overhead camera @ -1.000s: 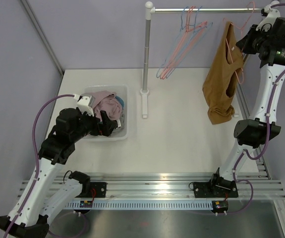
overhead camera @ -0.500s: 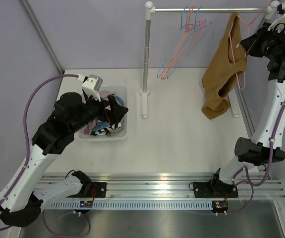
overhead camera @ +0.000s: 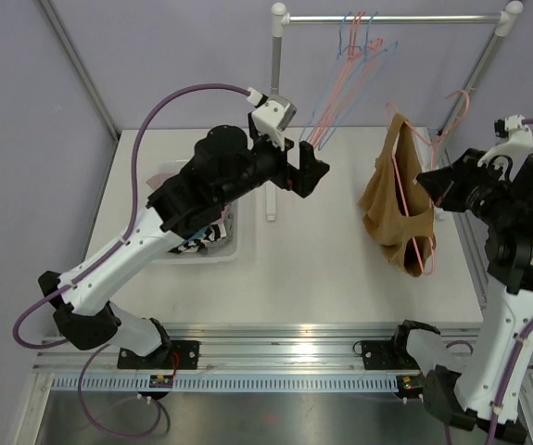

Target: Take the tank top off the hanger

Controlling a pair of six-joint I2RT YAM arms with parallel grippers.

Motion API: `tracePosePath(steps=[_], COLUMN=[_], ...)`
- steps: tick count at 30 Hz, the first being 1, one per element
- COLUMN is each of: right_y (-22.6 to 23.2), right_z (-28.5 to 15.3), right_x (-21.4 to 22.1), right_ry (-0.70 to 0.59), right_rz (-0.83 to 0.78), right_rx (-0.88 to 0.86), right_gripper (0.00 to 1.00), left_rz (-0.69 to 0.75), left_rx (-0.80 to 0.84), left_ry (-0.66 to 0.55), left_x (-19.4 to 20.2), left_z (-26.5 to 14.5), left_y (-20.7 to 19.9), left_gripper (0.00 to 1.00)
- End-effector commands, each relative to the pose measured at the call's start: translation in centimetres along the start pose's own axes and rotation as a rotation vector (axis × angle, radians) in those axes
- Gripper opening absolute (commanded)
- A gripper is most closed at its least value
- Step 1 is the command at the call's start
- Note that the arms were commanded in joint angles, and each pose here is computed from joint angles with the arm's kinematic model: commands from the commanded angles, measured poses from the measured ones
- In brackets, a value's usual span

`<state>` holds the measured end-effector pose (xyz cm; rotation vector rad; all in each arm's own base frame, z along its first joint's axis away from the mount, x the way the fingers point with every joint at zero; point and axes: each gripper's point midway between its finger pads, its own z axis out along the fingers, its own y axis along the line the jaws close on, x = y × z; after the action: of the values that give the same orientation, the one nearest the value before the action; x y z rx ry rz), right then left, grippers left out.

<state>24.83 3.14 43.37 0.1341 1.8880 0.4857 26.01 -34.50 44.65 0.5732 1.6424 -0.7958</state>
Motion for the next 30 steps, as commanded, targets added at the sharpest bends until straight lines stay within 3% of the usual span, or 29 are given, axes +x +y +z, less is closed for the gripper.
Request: tracePosePath(steps=[1,7,11,23,27,29,30], right_y=[5.3,7.4,8.6,11.1,11.2,10.5,10.4], right_z=[-3.4,-5.7,-6.2,-8.0,-8.2,-7.9,-7.9], right_x=[1.5,5.9,6.7,6.3,6.3,6.3,6.4], right_ry=[-0.035,0.046,0.064,0.043,0.042,0.033,0.036], right_rz=[-0.056,-0.092,-0.102,-0.154,-0.163,-0.181,-0.183], right_rx=[-0.200,-0.300,-0.366,-0.515,-0.522,-0.475,-0.473], right_gripper=[0.00,0.00,0.00,0.00,0.00,0.00,0.00], left_rz=[0.081,0.180,0.235,0.314,0.288,0.275,0.275], left_rx=[0.099,0.221,0.190,-0.047,-0.080,-0.145,-0.147], left_ry=[-0.200,-0.187,-0.136,-0.014,-0.001,-0.004,-0.004], left_x=[-4.6,-1.9,0.4,5.3,5.7,5.4,5.4], left_z=[1.4,3.6,4.6,6.8,7.1,6.6,6.6], left_y=[-2.5,-5.8,-6.0,-1.3,0.2,2.1,2.1], left_gripper=[0.99,0.99,0.99,0.75,0.55,0.35,0.35])
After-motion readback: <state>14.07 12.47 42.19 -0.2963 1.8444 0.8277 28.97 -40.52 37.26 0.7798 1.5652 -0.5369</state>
